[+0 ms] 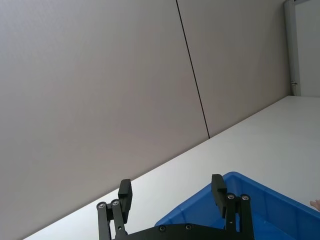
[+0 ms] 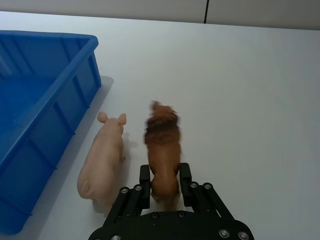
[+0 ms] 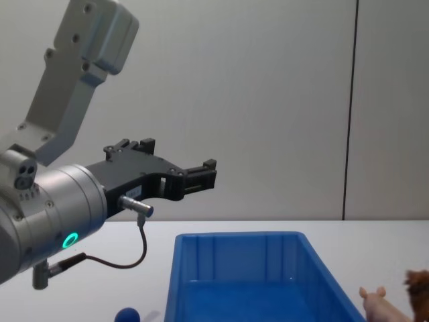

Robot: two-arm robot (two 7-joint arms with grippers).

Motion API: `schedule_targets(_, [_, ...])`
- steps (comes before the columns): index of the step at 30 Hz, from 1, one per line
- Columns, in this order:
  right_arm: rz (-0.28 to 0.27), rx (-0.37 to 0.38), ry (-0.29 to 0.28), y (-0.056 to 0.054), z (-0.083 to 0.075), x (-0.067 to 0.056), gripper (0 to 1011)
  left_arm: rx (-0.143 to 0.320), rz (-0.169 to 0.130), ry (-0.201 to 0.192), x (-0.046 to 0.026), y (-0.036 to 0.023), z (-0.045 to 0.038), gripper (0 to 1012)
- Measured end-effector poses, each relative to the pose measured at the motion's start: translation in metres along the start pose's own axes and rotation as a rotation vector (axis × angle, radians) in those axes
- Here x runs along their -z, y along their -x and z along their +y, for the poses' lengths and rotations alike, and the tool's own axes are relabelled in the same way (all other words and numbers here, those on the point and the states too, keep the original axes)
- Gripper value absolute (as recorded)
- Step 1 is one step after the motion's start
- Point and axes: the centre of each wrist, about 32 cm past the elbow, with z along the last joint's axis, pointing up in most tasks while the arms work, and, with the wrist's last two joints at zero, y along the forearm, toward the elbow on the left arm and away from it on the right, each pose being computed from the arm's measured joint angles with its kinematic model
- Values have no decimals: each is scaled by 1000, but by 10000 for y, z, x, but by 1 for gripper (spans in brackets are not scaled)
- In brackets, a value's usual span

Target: Pick up the two dolls from the table and place them into the box.

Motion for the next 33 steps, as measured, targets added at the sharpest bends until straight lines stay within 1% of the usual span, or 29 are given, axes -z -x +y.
schedule_targets(2, [-1,-2,-1,3,4,1,315,0,0,0,0,0,0,1001])
schedule_targets(3, [-1,-3,-2,4,4,1,301,0,0,0,0,0,0,1001])
schedule_targets(8, [-8,-4,-17,13,1,-21,290,0,0,0,0,0,0,1001])
schedule_targets(13, [-27,-6,-64,41,-29,-117,290,0,0,0,0,0,0,1001])
schedule_targets(14, [-27,-6,-64,41,-29,-117,290,0,0,0,0,0,0,1001])
schedule_targets(15, [-35,-7,-83,53,-42,-158,290,0,0,0,0,0,0,1001])
schedule_targets(19, [-53,-18,-125,76,-66,-251,290,0,0,0,0,0,0,1001])
schedule_targets(20, [-60,-26,-144,86,-75,-295,290,0,0,0,0,0,0,1001])
schedule_targets(22, [-66,-36,-159,96,-80,-332,290,0,0,0,0,0,0,1001])
schedule_targets(23, [-74,-50,-177,111,-86,-373,290,0,0,0,0,0,0,1001])
schedule_targets(29, [-94,-105,-225,165,-85,-488,290,0,0,0,0,0,0,1001])
schedule_targets(32, [-105,-150,-249,213,-65,-552,290,0,0,0,0,0,0,1001])
schedule_targets(33, [-105,-150,-249,213,-65,-552,290,0,0,0,0,0,0,1001])
